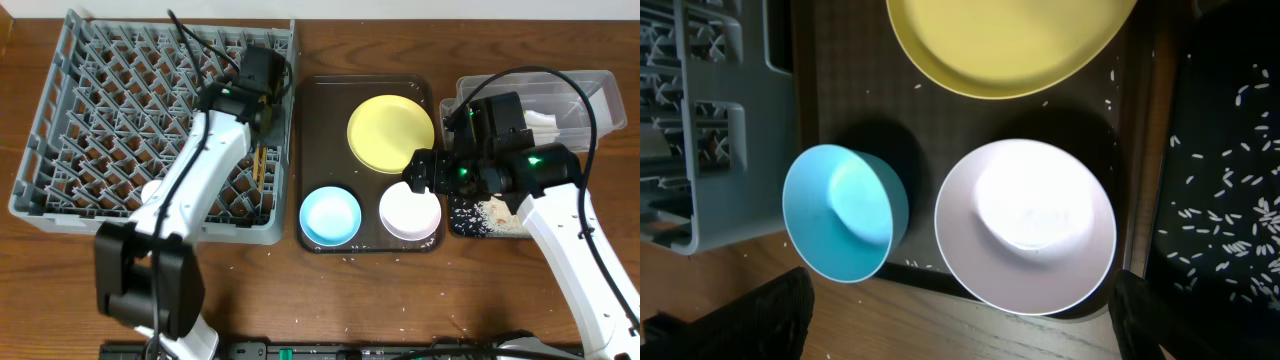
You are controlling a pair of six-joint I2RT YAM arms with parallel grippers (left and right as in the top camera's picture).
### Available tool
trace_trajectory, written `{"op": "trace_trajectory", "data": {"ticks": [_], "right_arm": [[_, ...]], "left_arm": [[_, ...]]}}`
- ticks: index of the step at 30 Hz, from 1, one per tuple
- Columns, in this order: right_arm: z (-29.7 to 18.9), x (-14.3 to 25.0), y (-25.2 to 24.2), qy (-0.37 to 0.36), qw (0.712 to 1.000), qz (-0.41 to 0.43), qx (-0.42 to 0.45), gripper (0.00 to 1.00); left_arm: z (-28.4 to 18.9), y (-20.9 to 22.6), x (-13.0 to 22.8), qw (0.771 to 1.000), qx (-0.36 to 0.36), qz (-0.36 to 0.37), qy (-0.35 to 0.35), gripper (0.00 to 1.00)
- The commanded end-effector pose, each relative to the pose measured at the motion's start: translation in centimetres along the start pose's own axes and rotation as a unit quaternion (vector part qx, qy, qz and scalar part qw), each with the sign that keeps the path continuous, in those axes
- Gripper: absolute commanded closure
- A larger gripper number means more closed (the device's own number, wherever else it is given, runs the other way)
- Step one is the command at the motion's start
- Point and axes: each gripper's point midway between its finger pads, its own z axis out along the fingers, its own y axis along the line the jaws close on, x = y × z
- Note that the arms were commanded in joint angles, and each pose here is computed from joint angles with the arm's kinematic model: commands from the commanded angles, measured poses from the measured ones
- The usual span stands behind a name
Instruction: Sort waste into correct bins and load items into the dishwasher
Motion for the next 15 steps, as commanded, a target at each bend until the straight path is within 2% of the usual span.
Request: {"op": "trace_trajectory", "data": {"ticks": [1,6,12,13,15], "right_arm": [[-0.5,-0.4,0.2,-0.01,1.0,0.0,-0.001,0.08],[-0.5,-0.4,0.2,-0.01,1.0,-0.001,-0.002,0.09],[-0.5,-0.4,0.2,-0.01,1.0,0.0,-0.002,0.08],[-0.5,-0.4,0.2,-0.01,1.0,0.0,-0.002,0.09],[-0.5,-0.4,0.2,-0.01,1.0,-0.001,-0.002,0.09]], "left_arm": [[3.1,-0.9,2.0,0.999,0.009,0.018,0.044,0.92],[5.0,-1.1,2.5,0.998,0.005,0.021,0.06,0.92],[4.2,-1.1,2.0,0.998,0.007,0.023,0.051,0.83],[3.8,-1.1,1.8,0.999,0.008,0.023,0.048,0.78],[2.6,-1.0,1.5,0.999,0.01,0.021,0.039,0.75]]}}
